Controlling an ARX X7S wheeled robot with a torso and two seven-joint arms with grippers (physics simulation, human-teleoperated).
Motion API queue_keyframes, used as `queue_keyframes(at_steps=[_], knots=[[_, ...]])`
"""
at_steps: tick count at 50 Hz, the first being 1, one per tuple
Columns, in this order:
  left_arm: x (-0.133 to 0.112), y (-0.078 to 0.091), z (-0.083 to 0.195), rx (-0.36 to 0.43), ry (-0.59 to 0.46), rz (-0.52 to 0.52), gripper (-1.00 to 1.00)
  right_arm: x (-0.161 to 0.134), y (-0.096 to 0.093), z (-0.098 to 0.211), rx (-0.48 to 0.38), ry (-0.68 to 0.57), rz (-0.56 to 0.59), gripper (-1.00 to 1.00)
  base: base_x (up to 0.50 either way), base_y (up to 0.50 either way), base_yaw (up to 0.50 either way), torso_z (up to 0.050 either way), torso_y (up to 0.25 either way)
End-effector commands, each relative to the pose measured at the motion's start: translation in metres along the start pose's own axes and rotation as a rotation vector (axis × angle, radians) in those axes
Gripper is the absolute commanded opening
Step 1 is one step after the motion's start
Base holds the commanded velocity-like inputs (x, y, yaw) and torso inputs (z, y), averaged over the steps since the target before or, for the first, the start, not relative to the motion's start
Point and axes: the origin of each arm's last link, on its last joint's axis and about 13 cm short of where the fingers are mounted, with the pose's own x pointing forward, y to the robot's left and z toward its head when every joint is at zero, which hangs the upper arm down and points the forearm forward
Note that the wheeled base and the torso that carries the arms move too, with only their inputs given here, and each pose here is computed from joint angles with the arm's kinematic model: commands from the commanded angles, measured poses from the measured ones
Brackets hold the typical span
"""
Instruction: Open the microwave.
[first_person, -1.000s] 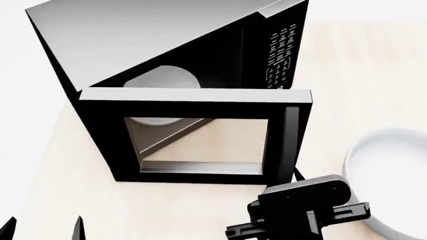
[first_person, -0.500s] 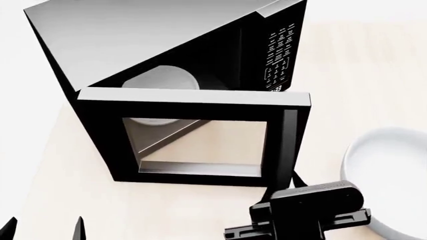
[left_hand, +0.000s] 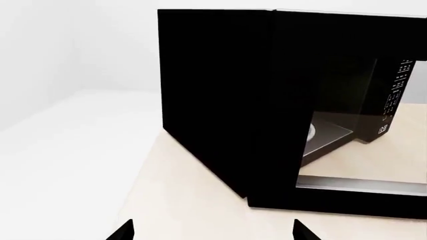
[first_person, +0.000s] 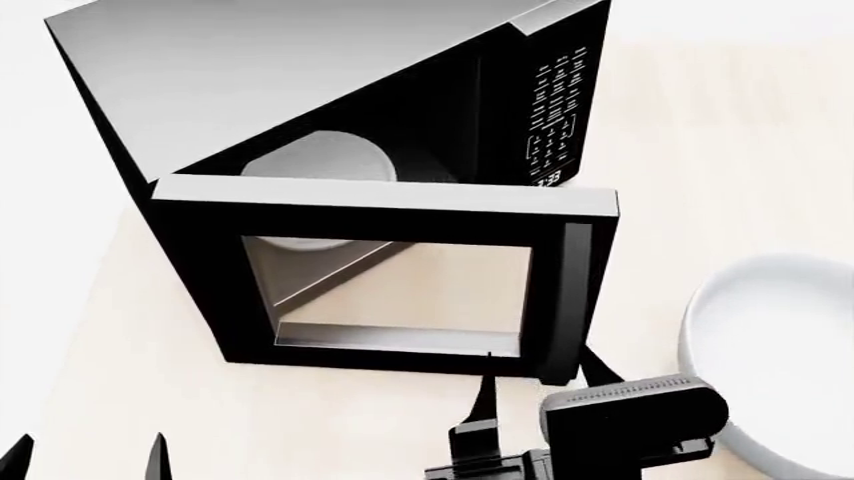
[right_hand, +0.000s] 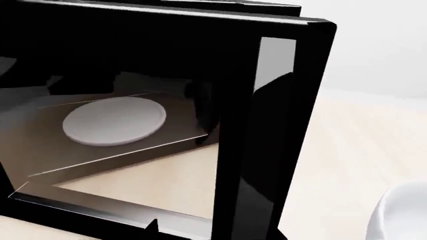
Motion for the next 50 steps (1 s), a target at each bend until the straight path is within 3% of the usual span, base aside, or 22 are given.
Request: queue_keyframes(at_steps=[1, 20, 37, 50], knots=[[0.000, 0.000, 0.001, -0.001, -0.003, 0.002, 1.00, 0.000, 0.022, 0.021, 0.112, -0.114, 0.191, 1.00, 0.00, 0.00, 0.00, 0.000, 0.000], [0.000, 0.000, 0.001, -0.001, -0.006, 0.002, 1.00, -0.004, 0.016, 0.021, 0.124, -0.150, 0.179, 1.00, 0.00, 0.00, 0.00, 0.001, 0.003], [-0.001, 0.000, 0.001, 0.001, -0.005, -0.002, 1.00, -0.020, -0.005, 0.023, 0.138, -0.199, 0.091, 1.00, 0.00, 0.00, 0.00, 0.001, 0.002], [-0.001, 0.000, 0.003, -0.001, -0.011, -0.002, 1.00, -0.034, -0.007, 0.029, 0.138, -0.227, 0.080, 1.00, 0.00, 0.00, 0.00, 0.000, 0.000]])
